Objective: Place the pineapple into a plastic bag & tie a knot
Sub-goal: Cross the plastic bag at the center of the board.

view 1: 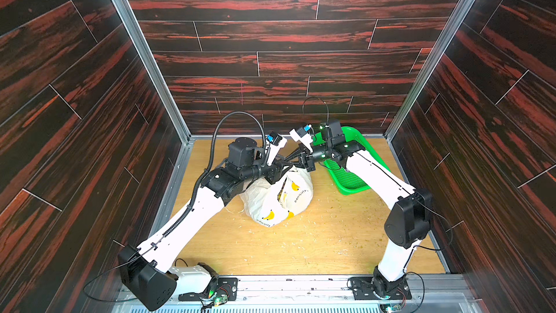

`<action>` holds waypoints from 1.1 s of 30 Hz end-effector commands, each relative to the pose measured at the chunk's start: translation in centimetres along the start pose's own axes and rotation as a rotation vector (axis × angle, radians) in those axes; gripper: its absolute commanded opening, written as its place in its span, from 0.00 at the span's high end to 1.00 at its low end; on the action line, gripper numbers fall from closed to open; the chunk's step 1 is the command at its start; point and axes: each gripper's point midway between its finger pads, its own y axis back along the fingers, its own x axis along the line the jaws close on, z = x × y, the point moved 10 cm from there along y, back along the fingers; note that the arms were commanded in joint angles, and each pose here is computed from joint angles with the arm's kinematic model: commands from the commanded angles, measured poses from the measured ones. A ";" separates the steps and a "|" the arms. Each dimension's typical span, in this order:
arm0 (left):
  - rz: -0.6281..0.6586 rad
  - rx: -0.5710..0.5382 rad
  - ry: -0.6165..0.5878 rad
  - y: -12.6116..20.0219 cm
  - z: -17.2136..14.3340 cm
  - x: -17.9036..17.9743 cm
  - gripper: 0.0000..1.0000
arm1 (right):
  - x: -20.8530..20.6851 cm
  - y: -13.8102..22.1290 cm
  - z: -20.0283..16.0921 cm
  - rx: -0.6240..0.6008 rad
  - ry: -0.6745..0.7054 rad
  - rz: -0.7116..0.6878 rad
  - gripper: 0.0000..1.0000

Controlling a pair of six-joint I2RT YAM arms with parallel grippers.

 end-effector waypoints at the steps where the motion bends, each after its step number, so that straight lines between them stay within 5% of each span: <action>1: -0.078 0.024 0.013 0.3 -0.2 -1.0 0.57 | 0.9 0.2 0.8 -0.011 0.033 -0.004 1.00; 6: -0.091 -0.002 0.002 1.0 -0.3 -1.4 0.44 | 0.8 0.2 0.7 -0.008 0.032 -0.014 1.00; 18: -0.118 0.036 0.010 0.9 -1.0 -1.5 0.52 | 1.0 0.2 0.6 0.000 0.023 -0.019 1.00; 21: -0.099 0.023 0.006 0.6 -0.7 -1.3 0.64 | 1.2 0.3 0.5 0.001 0.026 -0.021 1.00; 26: -0.052 0.044 -0.034 0.0 -0.6 -0.7 0.97 | 1.3 0.4 0.5 0.002 0.032 -0.028 1.00; 33: -0.029 0.035 -0.018 1.5 -1.3 -1.2 1.00 | 2.4 1.2 2.4 -0.023 0.106 -0.149 1.00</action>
